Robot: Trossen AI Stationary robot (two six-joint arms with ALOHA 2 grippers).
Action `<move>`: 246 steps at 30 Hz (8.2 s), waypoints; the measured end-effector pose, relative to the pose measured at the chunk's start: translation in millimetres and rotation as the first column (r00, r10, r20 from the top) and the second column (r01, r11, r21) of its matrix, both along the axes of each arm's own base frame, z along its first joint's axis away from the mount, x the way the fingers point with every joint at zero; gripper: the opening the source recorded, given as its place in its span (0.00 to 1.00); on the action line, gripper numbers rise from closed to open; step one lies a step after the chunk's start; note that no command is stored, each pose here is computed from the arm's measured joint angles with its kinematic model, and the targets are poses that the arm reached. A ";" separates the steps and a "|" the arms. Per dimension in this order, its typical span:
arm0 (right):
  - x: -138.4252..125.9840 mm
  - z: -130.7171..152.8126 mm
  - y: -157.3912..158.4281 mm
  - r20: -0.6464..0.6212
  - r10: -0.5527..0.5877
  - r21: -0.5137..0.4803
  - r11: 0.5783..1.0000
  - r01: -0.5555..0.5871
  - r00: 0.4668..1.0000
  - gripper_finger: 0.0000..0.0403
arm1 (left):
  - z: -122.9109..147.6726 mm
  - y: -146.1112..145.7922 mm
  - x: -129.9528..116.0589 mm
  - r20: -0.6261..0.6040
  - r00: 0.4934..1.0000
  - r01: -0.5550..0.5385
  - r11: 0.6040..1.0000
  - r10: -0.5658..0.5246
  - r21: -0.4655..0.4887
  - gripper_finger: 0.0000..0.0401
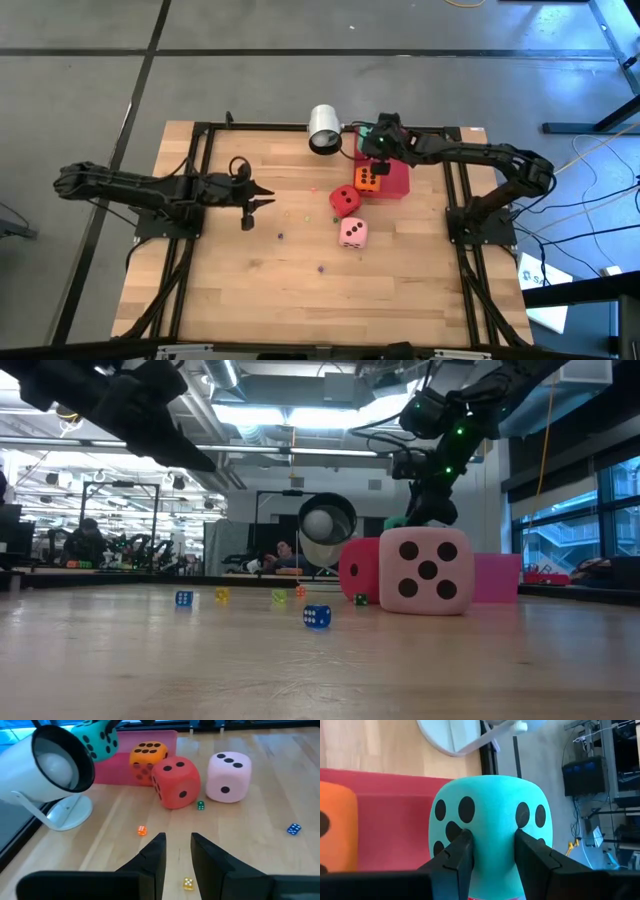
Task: Pick & Place Dice
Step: Put the big blue dice into the red bin, then put the small yellow dice into the red bin
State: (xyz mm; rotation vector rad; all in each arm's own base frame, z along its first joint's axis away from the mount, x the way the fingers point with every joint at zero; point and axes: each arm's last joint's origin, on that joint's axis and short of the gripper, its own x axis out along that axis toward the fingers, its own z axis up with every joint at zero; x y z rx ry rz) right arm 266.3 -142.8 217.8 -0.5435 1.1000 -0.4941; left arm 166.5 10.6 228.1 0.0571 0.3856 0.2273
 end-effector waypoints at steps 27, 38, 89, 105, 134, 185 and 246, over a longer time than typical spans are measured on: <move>16.5 -33.9 -10.7 -0.105 0.077 -0.007 0.997 -0.079 0.991 0.31 | -0.1 4.8 -0.1 0.002 1.000 0.028 0.999 -0.028 -0.029 0.21; 13.7 -34.0 -16.1 -0.105 0.079 0.000 0.997 -0.080 0.991 0.31 | -0.1 4.8 -0.1 0.004 1.000 0.024 0.999 -0.024 -0.039 0.21; -10.9 47.8 24.3 0.214 0.002 -0.077 0.997 0.015 0.977 0.60 | -0.2 4.0 0.0 0.007 0.999 0.048 0.997 -0.047 -0.056 0.21; -26.4 30.7 58.7 -0.010 -0.103 0.019 0.995 0.103 0.995 0.56 | -1.0 4.1 -0.3 -0.002 0.999 0.041 0.998 -0.042 -0.056 0.21; -13.3 -18.1 62.5 -0.186 -0.033 0.351 0.931 0.098 0.982 0.01 | -1.0 3.7 -0.2 0.000 0.999 0.046 0.997 -0.046 -0.064 0.21; 2.4 58.7 93.5 0.562 -0.006 0.628 0.654 -0.421 0.827 0.60 | -4.9 -1.2 -0.5 0.004 0.997 0.073 0.938 -0.076 -0.339 0.21; -103.5 -40.8 179.3 0.913 -0.013 0.249 0.809 -0.533 0.407 0.59 | -86.3 -30.8 59.9 -0.307 0.952 -0.033 0.998 0.014 -0.057 0.21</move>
